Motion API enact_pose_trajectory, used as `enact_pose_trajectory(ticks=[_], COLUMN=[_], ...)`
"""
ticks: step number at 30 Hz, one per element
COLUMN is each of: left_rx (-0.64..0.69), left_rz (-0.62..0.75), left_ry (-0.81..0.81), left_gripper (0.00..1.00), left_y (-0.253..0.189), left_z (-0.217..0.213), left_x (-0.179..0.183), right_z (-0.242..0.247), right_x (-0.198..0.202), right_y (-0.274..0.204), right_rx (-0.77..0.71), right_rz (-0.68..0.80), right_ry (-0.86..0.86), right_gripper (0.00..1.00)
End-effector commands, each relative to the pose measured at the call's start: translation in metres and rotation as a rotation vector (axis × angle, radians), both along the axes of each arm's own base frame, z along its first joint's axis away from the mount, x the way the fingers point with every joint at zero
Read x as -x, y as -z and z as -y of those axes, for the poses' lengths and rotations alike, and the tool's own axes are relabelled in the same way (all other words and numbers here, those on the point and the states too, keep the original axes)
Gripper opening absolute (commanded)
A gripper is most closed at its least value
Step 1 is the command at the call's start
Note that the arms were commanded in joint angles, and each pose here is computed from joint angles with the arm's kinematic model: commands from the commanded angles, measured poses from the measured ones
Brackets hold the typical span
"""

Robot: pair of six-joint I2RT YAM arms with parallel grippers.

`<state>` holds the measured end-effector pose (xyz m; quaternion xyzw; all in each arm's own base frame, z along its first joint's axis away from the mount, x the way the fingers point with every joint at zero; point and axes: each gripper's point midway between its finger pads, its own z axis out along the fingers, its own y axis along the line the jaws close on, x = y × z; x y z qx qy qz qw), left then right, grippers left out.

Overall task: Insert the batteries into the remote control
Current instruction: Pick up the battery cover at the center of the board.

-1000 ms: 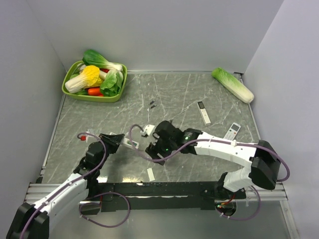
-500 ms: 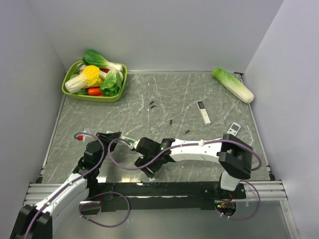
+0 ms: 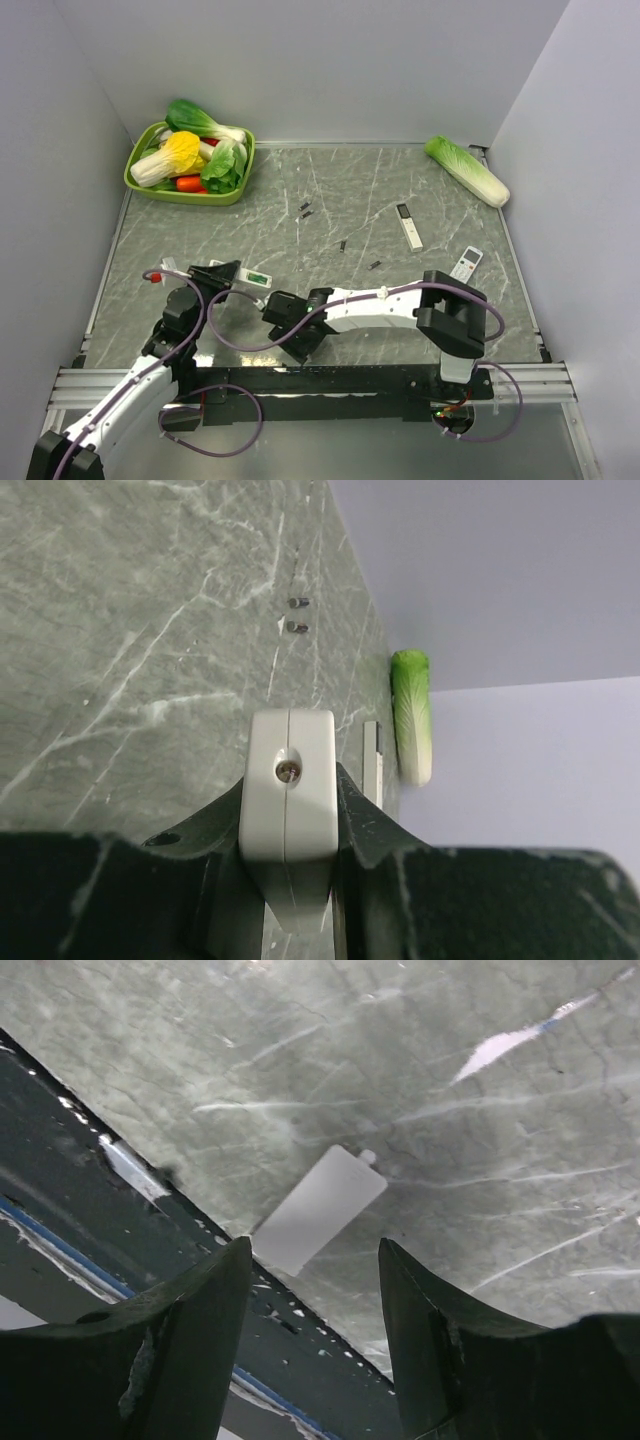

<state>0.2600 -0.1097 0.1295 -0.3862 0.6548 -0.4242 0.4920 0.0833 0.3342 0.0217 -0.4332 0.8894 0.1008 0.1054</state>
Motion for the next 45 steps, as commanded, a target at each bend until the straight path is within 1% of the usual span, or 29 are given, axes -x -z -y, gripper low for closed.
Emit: enact_pose_trajectory(ticks=[1,8,12,18,22,27,34,39,45], left_rx=[-0.057,-0.056,-0.051,-0.045,-0.041,-0.04,-0.036,-0.032,-0.031], left_rz=[-0.159,-0.155,-0.15,-0.142,-0.142,-0.139,-0.13,-0.126,-0.126], left_ry=[-0.021,-0.018,-0.016,-0.011,-0.002,0.006,0.012,0.016,0.019], left_gripper=[0.01,0.01,0.01,0.01,0.01,0.01,0.01,0.01,0.01], left_y=[0.086,0.085,0.084,0.081,0.081,0.079,0.077,0.076,0.076], left_z=[-0.014,-0.013,-0.013,-0.011,-0.01,-0.008,-0.007,-0.006,-0.006], left_x=[0.023,0.024,0.024,0.023,0.024,0.024,0.024,0.023,0.024], right_z=[-0.011,0.003,0.017,0.04,0.041,0.032,0.035,0.035,0.035], right_x=[0.0,-0.006,-0.018,-0.041,-0.043,-0.031,-0.025,-0.028,-0.03], right_y=[-0.001,0.009,0.011,0.002,-0.009,-0.015,-0.009,-0.004,0.004], right_rx=[0.011,0.072,0.104,0.081,0.034,-0.05,-0.032,-0.003,0.017], right_rz=[0.015,0.05,0.098,0.121,0.119,0.075,0.046,0.053,0.053], right_ry=[0.008,0.01,0.009,0.052,0.039,-0.025,-0.111,-0.146,-0.173], right_gripper=[0.61,0.61,0.6,0.59,0.59,0.59,0.58,0.57,0.52])
